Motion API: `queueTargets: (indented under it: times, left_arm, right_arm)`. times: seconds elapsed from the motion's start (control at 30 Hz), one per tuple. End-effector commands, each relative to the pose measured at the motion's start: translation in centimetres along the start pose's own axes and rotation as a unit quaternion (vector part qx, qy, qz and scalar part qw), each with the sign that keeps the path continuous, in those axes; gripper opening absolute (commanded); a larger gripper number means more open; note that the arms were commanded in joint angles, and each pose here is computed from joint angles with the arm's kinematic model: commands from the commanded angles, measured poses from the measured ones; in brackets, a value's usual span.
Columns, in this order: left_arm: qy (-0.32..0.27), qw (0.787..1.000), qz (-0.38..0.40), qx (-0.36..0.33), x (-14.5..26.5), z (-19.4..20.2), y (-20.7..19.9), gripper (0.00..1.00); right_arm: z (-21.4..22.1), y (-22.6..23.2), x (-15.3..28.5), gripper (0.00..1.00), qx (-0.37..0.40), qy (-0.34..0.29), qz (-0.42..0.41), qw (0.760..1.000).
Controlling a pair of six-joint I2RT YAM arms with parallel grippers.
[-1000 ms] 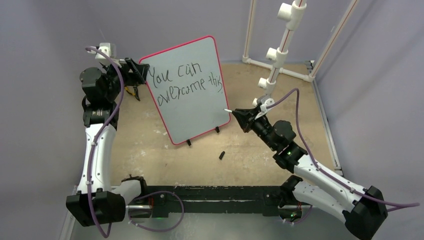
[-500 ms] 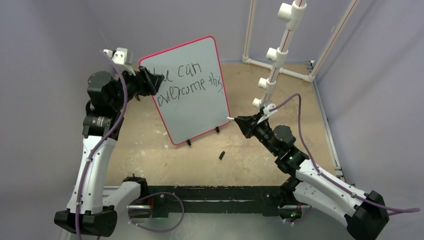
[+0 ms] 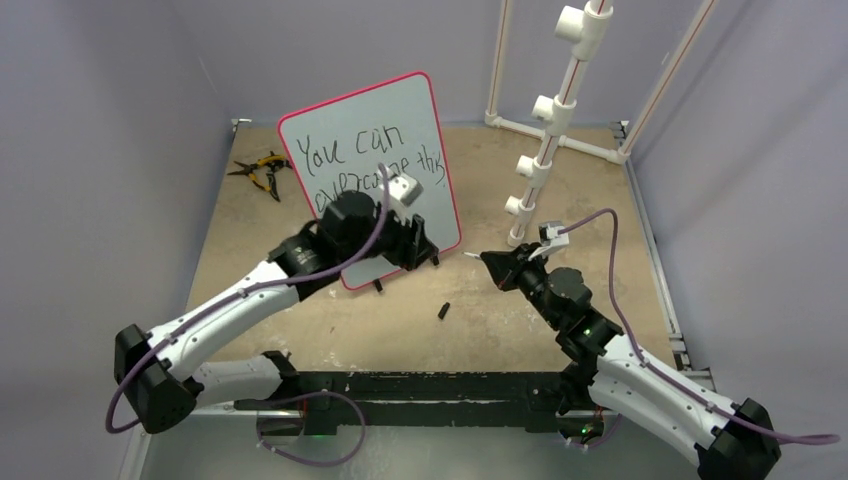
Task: Write a sentence on the whiteboard
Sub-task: Close the whiteboard marker at the center of the board.
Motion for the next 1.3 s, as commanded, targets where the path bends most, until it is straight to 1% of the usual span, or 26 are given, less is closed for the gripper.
queueTargets:
  times: [0.0,0.07,0.2,0.27,0.3,0.4,0.6,0.8,0.9,1.03,1.2,1.27]
  left_arm:
    - [0.029,0.999,-0.003,0.013,-3.1,4.9,-2.3,0.52]
    - [0.067,0.998,0.004,0.008,-4.4,8.6,-4.0,0.52]
    - [0.122,0.992,0.004,-0.015,-6.1,15.0,-6.4,0.52]
    - [0.146,0.989,0.005,-0.02,-6.7,17.5,-6.9,0.5]
    - [0.142,0.99,0.015,-0.017,-7.2,17.8,-7.5,0.5]
    - [0.173,0.985,0.012,-0.019,-8.0,20.3,-7.4,0.5]
    - [0.185,0.982,-0.029,-0.031,-9.2,22.1,-5.9,0.42]
    - [0.183,0.979,-0.076,-0.044,-9.9,21.8,-4.4,0.38]
    - [0.195,0.976,-0.084,-0.052,-10.1,22.4,-4.1,0.38]
    - [0.214,0.972,-0.07,-0.065,-10.7,23.2,-4.5,0.37]
    - [0.233,0.968,-0.069,-0.06,-10.5,24.4,-4.5,0.25]
    - [0.255,0.962,-0.079,-0.059,-9.9,25.5,-4.0,0.21]
  right_arm:
    - [-1.3,-0.8,0.3,0.0,-0.016,-0.021,0.042,0.999]
    - [-1.5,-1.1,0.4,0.0,-0.007,-0.022,0.056,0.998]
    - [-1.9,-1.4,0.4,0.0,0.003,-0.024,0.07,0.997]
    - [-2.1,-1.3,0.4,0.0,0.006,-0.025,0.071,0.997]
    - [-2.1,-1.3,0.3,0.0,0.007,-0.025,0.072,0.997]
    - [-2.0,-1.3,0.2,0.0,0.009,-0.021,0.073,0.997]
    - [-2.0,-1.5,0.1,0.0,0.019,-0.015,0.08,0.997]
    - [-1.8,-1.1,0.0,0.0,0.025,-0.013,0.065,0.998]
    - [-1.8,-1.1,-0.2,0.0,0.025,-0.012,0.065,0.997]
    - [-1.9,-1.1,-0.1,0.0,0.026,-0.015,0.066,0.997]
    - [-2.1,-0.7,-0.2,0.0,0.028,-0.015,0.06,0.998]
    - [-2.3,-0.6,-0.2,0.0,0.031,-0.017,0.059,0.998]
Point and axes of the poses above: each gripper's point midway between its finger pads, its own x axis back along the fingers, its own y axis along the line the jaws close on, z = x × y, the point moved 1 cm from there along x, back along the fingers, and after that the axes turned 10 degrees about -x, right-handed, at the moved point
